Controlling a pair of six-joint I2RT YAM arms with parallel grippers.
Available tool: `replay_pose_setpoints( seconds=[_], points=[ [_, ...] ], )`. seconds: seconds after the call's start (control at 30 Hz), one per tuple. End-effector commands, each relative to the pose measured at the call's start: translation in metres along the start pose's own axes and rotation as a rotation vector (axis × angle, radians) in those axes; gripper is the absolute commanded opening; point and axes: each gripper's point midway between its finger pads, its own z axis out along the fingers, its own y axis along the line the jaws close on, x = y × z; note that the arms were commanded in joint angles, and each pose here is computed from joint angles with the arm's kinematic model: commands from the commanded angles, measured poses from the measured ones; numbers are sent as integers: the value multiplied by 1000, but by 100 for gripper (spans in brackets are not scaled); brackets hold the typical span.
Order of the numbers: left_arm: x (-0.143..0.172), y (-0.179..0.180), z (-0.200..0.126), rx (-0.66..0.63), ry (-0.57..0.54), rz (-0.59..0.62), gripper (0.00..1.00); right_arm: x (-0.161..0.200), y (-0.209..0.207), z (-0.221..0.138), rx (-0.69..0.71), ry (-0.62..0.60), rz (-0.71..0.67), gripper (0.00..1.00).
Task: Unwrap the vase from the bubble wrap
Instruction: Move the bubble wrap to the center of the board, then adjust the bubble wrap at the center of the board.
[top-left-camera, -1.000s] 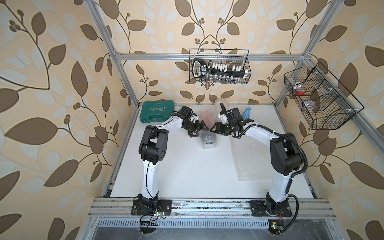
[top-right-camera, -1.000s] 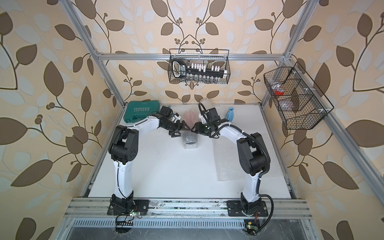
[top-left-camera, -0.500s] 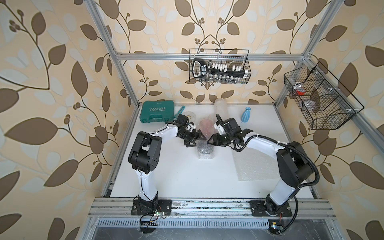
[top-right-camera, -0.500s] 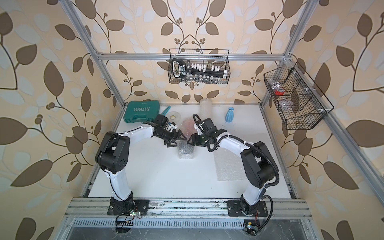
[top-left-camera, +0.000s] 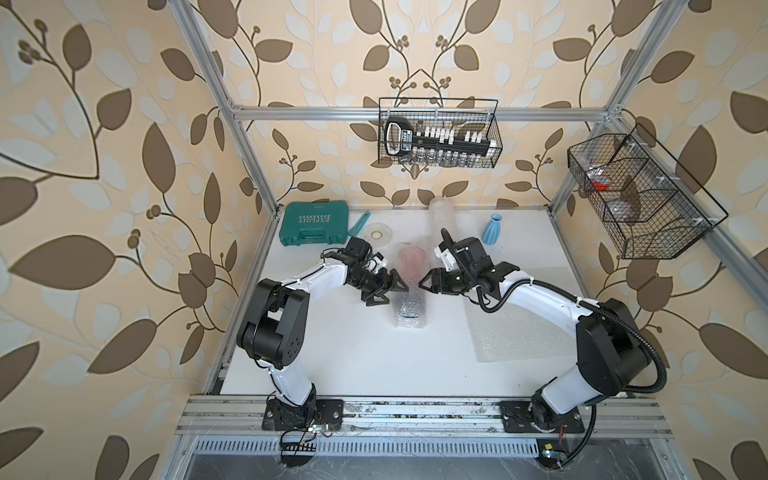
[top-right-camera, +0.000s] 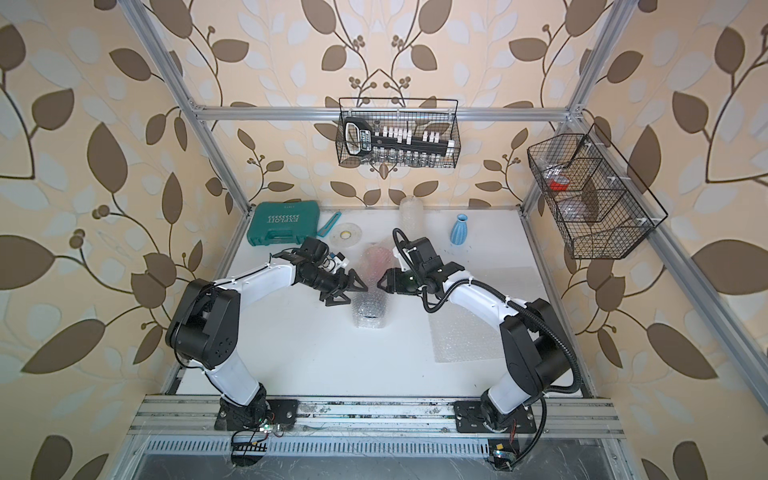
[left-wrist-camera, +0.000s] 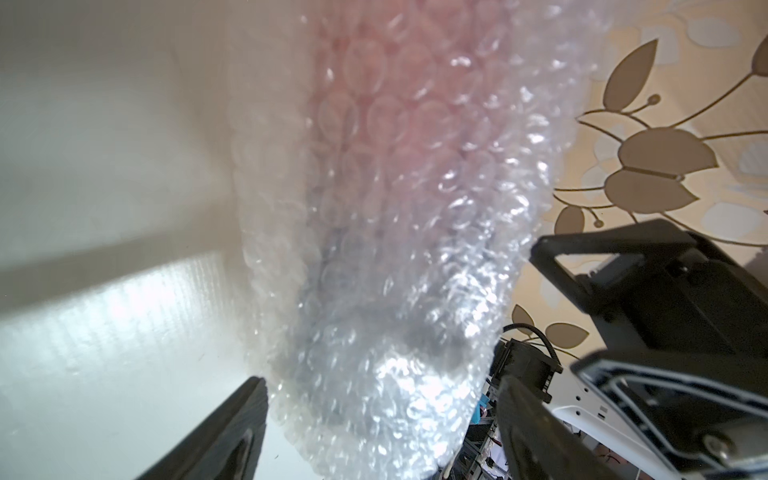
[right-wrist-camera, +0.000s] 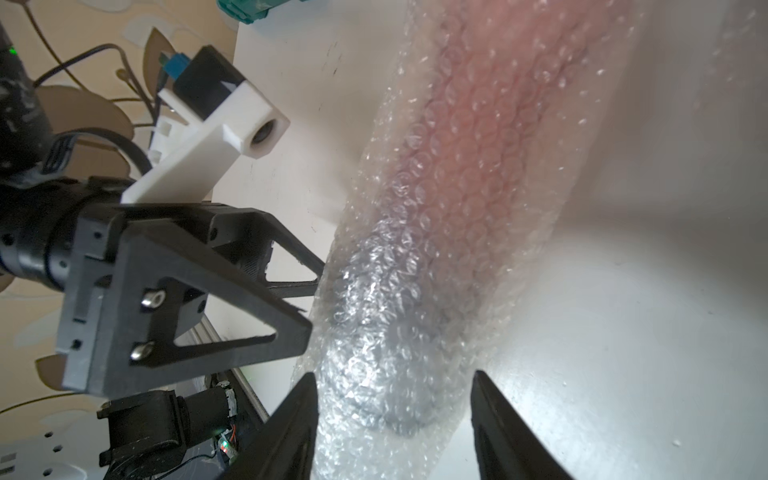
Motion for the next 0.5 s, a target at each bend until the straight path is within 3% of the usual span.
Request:
replay_pose_setpoints(
  seconds=[0.0,0.27,0.47],
  points=[
    [13,-16,-9,31,13,57,86,-6,4,9,-15,36,-9,59],
    [10,-21,-18,17,-18,102,87,1,9,38,-45,126,-30,59],
    [4,-14,-30,-37,-63,104,89,6,-22,43,91,133,-15,58]
  ],
)
